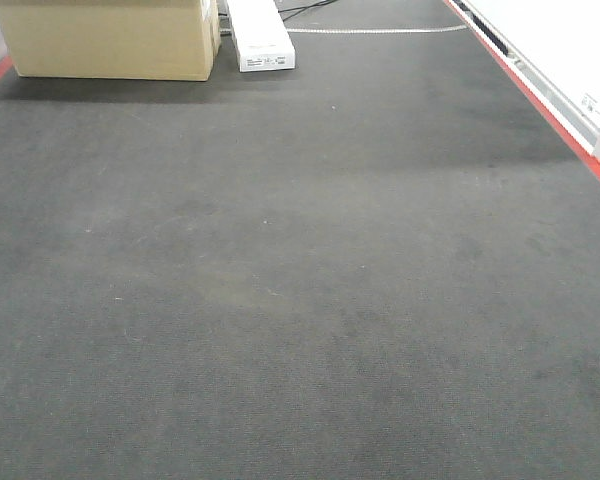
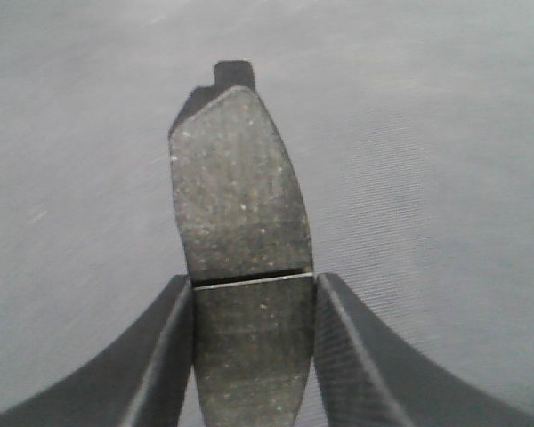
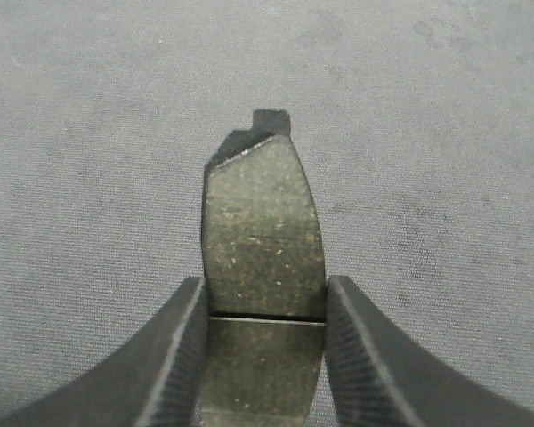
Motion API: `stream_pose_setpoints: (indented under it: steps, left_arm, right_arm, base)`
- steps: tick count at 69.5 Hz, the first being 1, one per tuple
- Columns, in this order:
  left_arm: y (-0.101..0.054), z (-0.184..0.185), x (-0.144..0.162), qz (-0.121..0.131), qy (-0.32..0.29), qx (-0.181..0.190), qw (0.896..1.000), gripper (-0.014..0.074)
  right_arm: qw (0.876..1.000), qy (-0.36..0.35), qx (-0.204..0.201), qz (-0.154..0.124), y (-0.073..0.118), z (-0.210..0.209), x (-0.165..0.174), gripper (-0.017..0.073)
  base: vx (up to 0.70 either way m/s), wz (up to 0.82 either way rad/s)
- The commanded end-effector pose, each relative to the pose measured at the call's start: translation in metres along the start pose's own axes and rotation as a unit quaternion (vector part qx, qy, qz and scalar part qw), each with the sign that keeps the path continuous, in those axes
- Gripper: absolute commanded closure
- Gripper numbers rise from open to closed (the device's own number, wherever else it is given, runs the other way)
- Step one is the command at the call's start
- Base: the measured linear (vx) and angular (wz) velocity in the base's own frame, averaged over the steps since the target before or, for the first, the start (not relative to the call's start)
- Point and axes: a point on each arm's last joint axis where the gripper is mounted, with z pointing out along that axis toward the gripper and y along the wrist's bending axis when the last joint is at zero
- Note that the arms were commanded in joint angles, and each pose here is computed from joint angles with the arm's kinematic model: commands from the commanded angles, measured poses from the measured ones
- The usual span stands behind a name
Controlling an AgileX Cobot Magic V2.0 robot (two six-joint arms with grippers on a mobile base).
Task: Move and align brake pads A on conveyor
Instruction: 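Drive up to the black conveyor belt holding pads in both grippers, then lower the left gripper with its brake pad onto the belt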
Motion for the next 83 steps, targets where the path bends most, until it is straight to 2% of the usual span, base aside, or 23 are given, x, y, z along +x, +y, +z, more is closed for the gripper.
stream_pose_setpoints:
  steps: [1,3,7,9,12,13,26,38,50,62,75,83]
  left_arm:
    - [-0.006,-0.002,-0.029,0.008,-0.064,0.033,0.997,0.0419]
    - [-0.007,0.0,-0.032,0.017,-0.064,0.045,0.997,0.0419]
    - [-0.011,0.004,-0.04,0.016,-0.066,0.07,0.995,0.0419]
    - [-0.013,0.006,-0.045,0.024,-0.068,0.082,0.994,0.0419]
    - [-0.015,0.01,-0.051,0.02,-0.069,0.103,0.992,0.0419]
    - [-0.016,0.011,-0.053,0.026,-0.072,0.108,0.991,0.0419]
    - [-0.024,0.032,-0.081,0.002,-0.077,0.184,0.98,0.0419]
    - [-0.026,0.05,-0.105,0.004,-0.052,0.218,0.975,0.0419]
    - [-0.027,0.073,-0.123,0.002,-0.028,0.233,0.972,0.0419]
    - [-0.044,0.101,-0.131,0.009,-0.015,0.236,0.972,0.0416]
    - [-0.059,0.136,-0.132,-0.057,0.018,0.205,0.977,0.0414]
    - [-0.06,0.161,-0.132,-0.081,0.068,0.18,0.978,0.0412]
  right_arm:
    - [0.998,-0.055,0.006,-0.004,-0.001,-0.006,-0.016,0.0372]
    - [0.998,-0.055,0.006,-0.004,-0.001,-0.006,-0.016,0.0372]
    - [0.998,-0.055,0.006,-0.004,-0.001,-0.006,-0.016,0.0372]
    - [0.998,-0.055,0.006,-0.004,-0.001,-0.006,-0.016,0.0372]
    - [0.998,-0.055,0.006,-0.004,-0.001,-0.006,-0.016,0.0372]
    - [0.998,-0.055,0.006,-0.004,-0.001,-0.006,-0.016,0.0372]
    - [0.998,-0.055,0.006,-0.004,-0.001,-0.006,-0.016,0.0372]
    - [0.998,-0.055,0.006,-0.004,-0.001,-0.006,-0.016,0.0372]
    - [0.998,-0.055,0.006,-0.004,-0.001,-0.006,-0.016,0.0372]
    - [0.998,-0.055,0.006,-0.004,-0.001,-0.006,-0.016,0.0372]
    - [0.998,-0.055,0.006,-0.004,-0.001,-0.006,-0.016,0.0372]
    - [0.998,-0.055,0.006,-0.004,-0.001,-0.006,-0.016,0.0372]
  base:
    - [0.0,0.0]
    - [0.0,0.0]
    - [0.0,0.0]
    - [0.0,0.0]
    - [0.0,0.0]
    - [0.0,0.0]
    - [0.0,0.0]
    - [0.0,0.0]
    - [0.0,0.0]
    - [0.0,0.0]
    - [0.0,0.0]
    - [0.0,0.0]
